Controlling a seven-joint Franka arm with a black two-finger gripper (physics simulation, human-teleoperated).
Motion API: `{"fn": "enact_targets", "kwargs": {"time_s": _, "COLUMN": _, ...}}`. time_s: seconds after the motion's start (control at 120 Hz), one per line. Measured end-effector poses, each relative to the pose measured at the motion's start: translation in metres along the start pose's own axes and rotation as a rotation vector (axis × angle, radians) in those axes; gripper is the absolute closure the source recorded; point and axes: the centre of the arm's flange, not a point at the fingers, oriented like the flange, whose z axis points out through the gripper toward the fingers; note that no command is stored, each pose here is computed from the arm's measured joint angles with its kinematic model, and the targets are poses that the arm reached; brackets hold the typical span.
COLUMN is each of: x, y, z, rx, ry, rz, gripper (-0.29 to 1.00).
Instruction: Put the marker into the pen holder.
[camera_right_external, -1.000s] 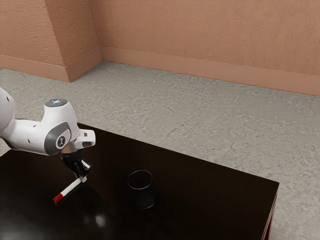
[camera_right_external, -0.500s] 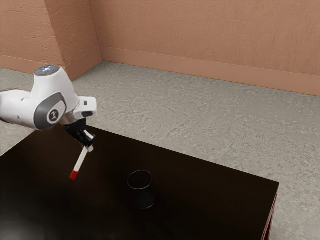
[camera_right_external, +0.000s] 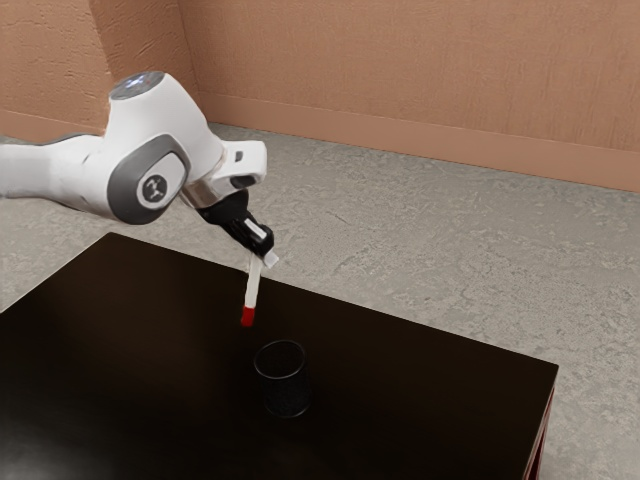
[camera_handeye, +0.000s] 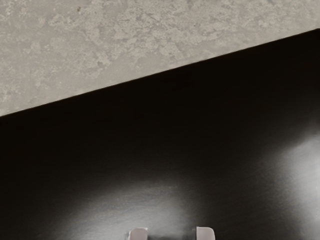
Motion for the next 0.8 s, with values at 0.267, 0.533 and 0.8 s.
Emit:
{"fn": "enact_targets", "kwargs": {"time_s": 0.267, "x": 0.006, "y": 0.047, "z": 0.052, "rx": -0.063, "ry": -0.050, "rz": 0.042, "gripper": 0.74}}
{"fn": "enact_targets", "kwargs": {"time_s": 0.533, "x": -0.001, "y": 0.043, "z": 0.061, "rx": -0.072, "ry": -0.063, "rz": 0.024, "gripper": 0.73}}
{"fn": "enact_targets", "kwargs": {"time_s": 0.8, "x": -0.009, "y": 0.047, "z": 0.079, "rx": -0.078, "ry": -0.104, "rz": 0.028, "gripper": 0.72}}
